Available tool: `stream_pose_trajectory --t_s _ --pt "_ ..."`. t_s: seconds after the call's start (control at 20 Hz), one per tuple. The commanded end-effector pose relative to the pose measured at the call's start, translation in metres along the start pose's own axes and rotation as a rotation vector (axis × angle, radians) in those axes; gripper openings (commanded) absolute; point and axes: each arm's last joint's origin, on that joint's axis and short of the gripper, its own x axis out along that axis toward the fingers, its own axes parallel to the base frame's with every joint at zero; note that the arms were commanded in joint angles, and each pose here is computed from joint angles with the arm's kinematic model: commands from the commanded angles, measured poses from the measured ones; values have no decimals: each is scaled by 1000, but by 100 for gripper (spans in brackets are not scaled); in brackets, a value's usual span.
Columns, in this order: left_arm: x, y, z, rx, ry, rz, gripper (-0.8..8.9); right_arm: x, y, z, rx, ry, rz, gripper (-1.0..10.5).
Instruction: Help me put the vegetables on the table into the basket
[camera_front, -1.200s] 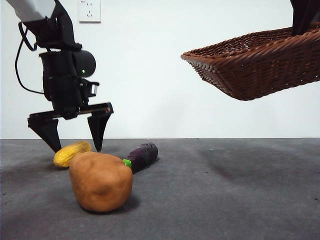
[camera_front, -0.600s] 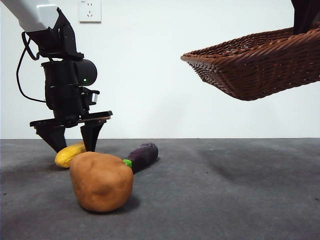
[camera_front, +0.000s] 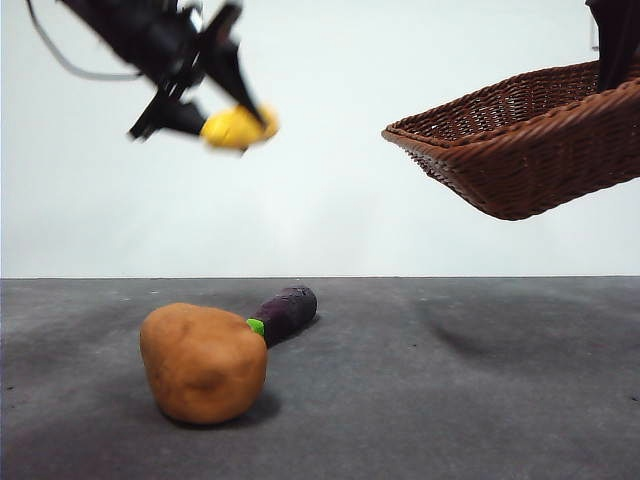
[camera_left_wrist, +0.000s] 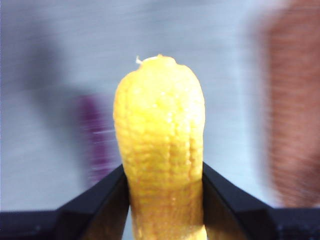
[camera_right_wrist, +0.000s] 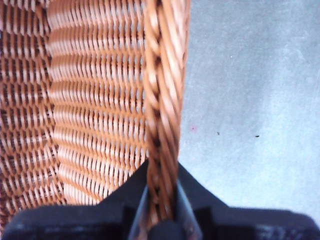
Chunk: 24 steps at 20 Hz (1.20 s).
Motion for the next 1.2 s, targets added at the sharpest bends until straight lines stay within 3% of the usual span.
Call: stream_pose_trajectory --t_s 0.05,0.2,0.45,0.75,1.0,1.05,1.2 --pt "4 -24 -3 46 10 -47 -9 -1 1 1 53 -17 -5 -16" --pt "22 -58 -10 107 38 -104 -9 1 6 0 56 -6 -66 -16" --pt "48 -103 -14 148 -11 -111 -9 13 23 -1 32 49 -47 -16" --pt "73 -116 -24 135 12 -17 -1 21 54 -7 -59 99 8 -16" --pt "73 -115 -24 72 2 14 12 22 68 -10 -100 115 29 -16" --pt "73 -115 -24 71 4 15 75 23 70 -11 -105 118 44 -16" --pt "73 -114 -25 66 14 19 383 23 73 -12 -113 124 73 -16"
